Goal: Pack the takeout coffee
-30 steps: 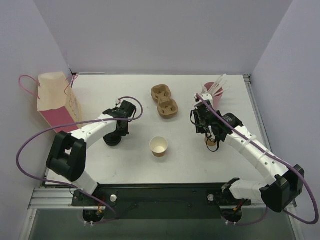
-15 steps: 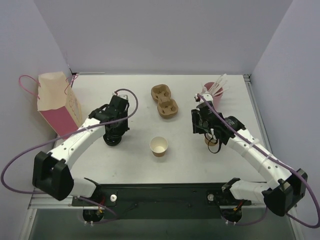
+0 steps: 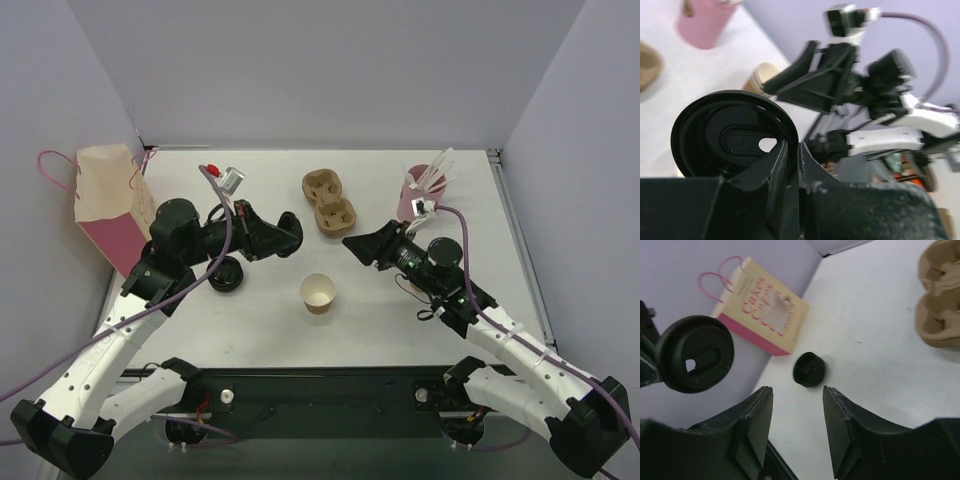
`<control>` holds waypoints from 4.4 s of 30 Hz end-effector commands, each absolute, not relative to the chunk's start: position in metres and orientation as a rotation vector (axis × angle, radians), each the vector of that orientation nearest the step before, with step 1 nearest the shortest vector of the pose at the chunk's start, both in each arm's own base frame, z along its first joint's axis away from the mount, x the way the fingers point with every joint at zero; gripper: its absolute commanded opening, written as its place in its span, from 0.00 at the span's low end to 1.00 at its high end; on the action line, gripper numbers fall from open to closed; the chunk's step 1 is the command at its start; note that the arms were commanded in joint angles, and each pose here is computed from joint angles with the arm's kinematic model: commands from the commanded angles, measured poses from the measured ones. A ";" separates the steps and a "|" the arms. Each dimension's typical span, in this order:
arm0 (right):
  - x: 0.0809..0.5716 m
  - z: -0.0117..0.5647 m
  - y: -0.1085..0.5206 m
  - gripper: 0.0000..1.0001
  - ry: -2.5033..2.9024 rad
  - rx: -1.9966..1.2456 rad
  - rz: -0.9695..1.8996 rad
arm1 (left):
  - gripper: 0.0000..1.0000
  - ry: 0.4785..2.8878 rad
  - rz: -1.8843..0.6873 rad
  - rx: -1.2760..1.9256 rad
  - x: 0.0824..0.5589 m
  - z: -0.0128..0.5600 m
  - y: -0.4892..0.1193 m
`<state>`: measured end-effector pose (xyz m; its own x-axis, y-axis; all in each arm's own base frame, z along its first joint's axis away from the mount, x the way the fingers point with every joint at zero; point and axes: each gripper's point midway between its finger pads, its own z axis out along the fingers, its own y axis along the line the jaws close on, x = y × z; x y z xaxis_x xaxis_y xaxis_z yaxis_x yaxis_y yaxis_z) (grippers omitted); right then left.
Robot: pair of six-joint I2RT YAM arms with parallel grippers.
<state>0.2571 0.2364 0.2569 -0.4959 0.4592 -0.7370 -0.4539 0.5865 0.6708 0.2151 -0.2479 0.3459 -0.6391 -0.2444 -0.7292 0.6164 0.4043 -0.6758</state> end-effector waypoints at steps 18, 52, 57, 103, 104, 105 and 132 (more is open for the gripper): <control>0.198 0.366 0.299 0.44 1.209 -0.393 1.684 | 0.11 1.497 -1.814 0.520 0.148 0.398 -0.257; 0.164 0.384 0.318 0.38 1.149 -0.486 1.664 | 0.11 1.496 -1.739 0.467 0.167 0.383 -0.260; 0.166 0.388 0.324 0.38 1.133 -0.486 1.664 | 0.11 1.495 -1.745 0.466 0.166 0.381 -0.260; 0.208 0.174 0.274 0.00 2.500 -0.794 0.295 | 0.97 1.768 -0.443 0.035 0.212 0.292 -0.091; 0.209 0.178 0.275 0.00 2.494 -0.803 0.254 | 0.97 1.772 -0.431 0.032 0.211 0.288 -0.089; 0.209 0.175 0.277 0.00 2.506 -0.815 0.240 | 0.97 1.776 -0.415 0.025 0.210 0.282 -0.085; 0.200 0.143 0.321 0.00 2.616 -1.075 -0.051 | 0.97 1.553 -0.321 -0.173 0.183 0.316 -0.033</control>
<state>0.2046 0.3342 0.1416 -0.6722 -0.6571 -0.3411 -0.6737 0.7340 -0.0863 0.1829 -0.0392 0.3122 -0.0340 -0.2996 -0.9535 0.1201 0.9459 -0.3015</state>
